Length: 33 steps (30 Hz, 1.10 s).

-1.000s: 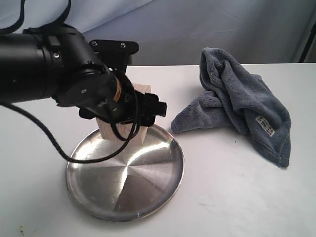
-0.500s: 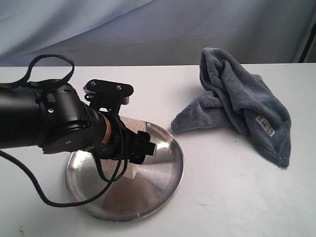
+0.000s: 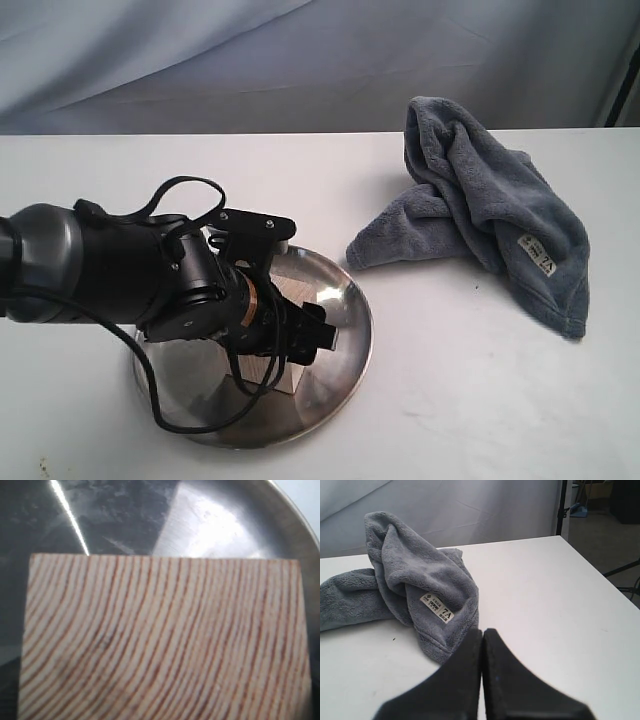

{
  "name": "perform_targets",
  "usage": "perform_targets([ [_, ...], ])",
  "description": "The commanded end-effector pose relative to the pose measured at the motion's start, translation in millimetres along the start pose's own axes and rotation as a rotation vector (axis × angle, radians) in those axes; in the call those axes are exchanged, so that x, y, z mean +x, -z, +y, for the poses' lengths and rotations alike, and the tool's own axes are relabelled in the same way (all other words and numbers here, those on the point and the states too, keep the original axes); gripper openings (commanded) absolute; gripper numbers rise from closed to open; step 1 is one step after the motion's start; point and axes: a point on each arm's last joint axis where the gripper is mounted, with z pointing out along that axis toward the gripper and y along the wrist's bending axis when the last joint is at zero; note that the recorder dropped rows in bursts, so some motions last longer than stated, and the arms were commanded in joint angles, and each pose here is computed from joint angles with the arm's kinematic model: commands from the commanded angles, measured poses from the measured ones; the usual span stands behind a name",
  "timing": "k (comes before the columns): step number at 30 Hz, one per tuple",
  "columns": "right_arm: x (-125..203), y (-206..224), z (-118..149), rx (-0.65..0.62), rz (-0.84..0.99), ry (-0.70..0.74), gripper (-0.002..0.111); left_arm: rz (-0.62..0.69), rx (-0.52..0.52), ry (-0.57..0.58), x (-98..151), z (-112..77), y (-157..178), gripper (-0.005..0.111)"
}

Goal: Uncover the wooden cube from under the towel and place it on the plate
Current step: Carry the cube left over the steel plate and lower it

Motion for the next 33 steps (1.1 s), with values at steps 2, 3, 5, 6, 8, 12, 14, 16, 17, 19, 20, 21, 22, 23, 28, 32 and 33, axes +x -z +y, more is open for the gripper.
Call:
perform_targets([
  [2,0.7,0.0,-0.5,0.007,-0.001,0.006,0.0,-0.029,0.032,0.005,-2.7,-2.2,-0.8,0.016],
  [3,0.7,0.0,-0.5,0.007,-0.001,0.006,0.0,-0.029,0.032,0.005,-2.7,-2.2,-0.8,0.02],
  [5,0.7,0.0,-0.5,0.007,-0.001,0.006,0.0,-0.029,0.032,0.005,-2.7,-2.2,-0.8,0.029],
  [6,0.7,0.0,-0.5,0.007,-0.001,0.006,0.0,-0.029,0.032,0.005,-2.7,-2.2,-0.8,0.034],
  [8,0.7,0.0,-0.5,0.007,-0.001,0.006,0.0,-0.029,0.032,0.005,-2.7,-2.2,-0.8,0.044],
  [12,0.7,0.0,-0.5,0.007,-0.001,0.006,0.0,-0.026,0.028,0.005,-2.4,-1.9,-0.8,0.066],
  [14,0.7,0.0,-0.5,0.007,-0.001,0.006,0.0,-0.016,0.019,0.016,-2.1,-1.2,-0.6,0.073],
  [16,0.7,0.0,-0.5,0.007,-0.001,0.006,0.0,-0.02,0.024,0.031,-3.1,-1.6,2.4,0.079],
  [17,0.7,0.0,-0.5,0.007,-0.001,0.006,0.0,-0.026,0.028,0.036,-4.2,-1.8,5.0,0.082],
  [19,0.7,0.0,-0.5,0.007,-0.001,0.006,0.0,-0.039,0.034,0.038,-6.3,-2.0,10.0,0.085],
  [20,0.7,0.0,-0.5,0.007,-0.001,0.006,0.0,-0.048,0.038,0.04,-7.7,-2.2,13.1,0.087],
  [21,0.7,0.0,-0.5,0.007,-0.001,0.006,0.0,-0.054,0.041,0.041,-8.7,-2.2,15.8,0.088],
  [22,0.7,0.0,-0.5,0.007,-0.001,0.006,0.0,-0.06,0.043,0.042,-9.6,-2.3,17.8,0.088],
  [23,0.7,0.0,-0.5,0.007,-0.001,0.006,0.0,-0.065,0.046,0.042,-10.4,-2.4,19.9,0.089],
  [28,0.7,0.0,-0.5,0.007,-0.001,0.006,0.0,-0.108,0.065,0.04,-16.2,-2.8,34.9,0.089],
  [32,0.7,0.0,-0.5,0.007,-0.001,0.006,0.0,-0.174,0.071,-0.017,-23.6,-1.8,53.0,0.089],
  [33,0.7,0.0,-0.5,0.007,-0.001,0.006,0.0,-0.194,0.071,-0.036,-25.5,-1.4,58.1,0.089],
])
